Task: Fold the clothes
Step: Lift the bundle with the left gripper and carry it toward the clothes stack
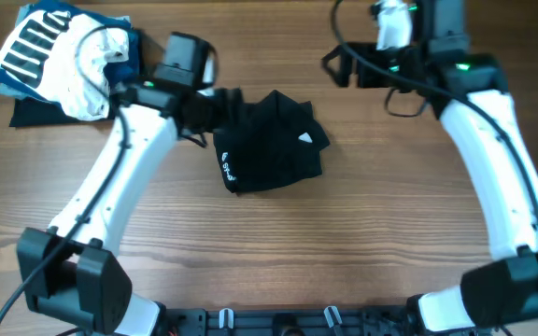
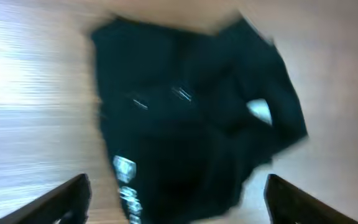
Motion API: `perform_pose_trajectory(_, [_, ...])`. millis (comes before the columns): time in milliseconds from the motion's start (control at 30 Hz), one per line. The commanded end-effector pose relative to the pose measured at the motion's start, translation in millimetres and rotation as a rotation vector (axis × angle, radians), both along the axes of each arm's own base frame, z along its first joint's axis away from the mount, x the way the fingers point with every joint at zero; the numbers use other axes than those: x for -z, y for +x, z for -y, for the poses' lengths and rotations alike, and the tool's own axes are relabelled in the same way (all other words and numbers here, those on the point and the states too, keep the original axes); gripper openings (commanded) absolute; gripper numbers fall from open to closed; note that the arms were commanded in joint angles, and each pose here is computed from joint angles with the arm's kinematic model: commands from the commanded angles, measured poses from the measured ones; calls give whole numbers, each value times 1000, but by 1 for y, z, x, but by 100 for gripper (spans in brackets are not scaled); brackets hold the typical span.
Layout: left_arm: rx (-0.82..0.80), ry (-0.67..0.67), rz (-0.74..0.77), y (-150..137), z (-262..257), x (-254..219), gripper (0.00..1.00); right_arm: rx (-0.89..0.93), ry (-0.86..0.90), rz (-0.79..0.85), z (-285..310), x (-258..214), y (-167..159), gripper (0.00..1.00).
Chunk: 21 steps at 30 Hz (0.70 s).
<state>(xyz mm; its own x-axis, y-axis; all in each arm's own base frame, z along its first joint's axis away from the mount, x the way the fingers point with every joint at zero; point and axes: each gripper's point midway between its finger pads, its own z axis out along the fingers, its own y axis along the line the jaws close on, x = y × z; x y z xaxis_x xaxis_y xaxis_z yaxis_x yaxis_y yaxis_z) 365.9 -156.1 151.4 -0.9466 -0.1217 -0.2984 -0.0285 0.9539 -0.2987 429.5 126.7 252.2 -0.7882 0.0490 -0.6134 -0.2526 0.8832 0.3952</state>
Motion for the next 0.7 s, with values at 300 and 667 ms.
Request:
perform_pose_trajectory(300, [174, 148, -358, -72, 29, 175, 66, 87, -43, -54, 26, 25, 10, 99])
perform_pose_trajectory(667, [-183, 660, -455, -63, -155, 168, 86, 102, -64, -52, 30, 26, 11, 99])
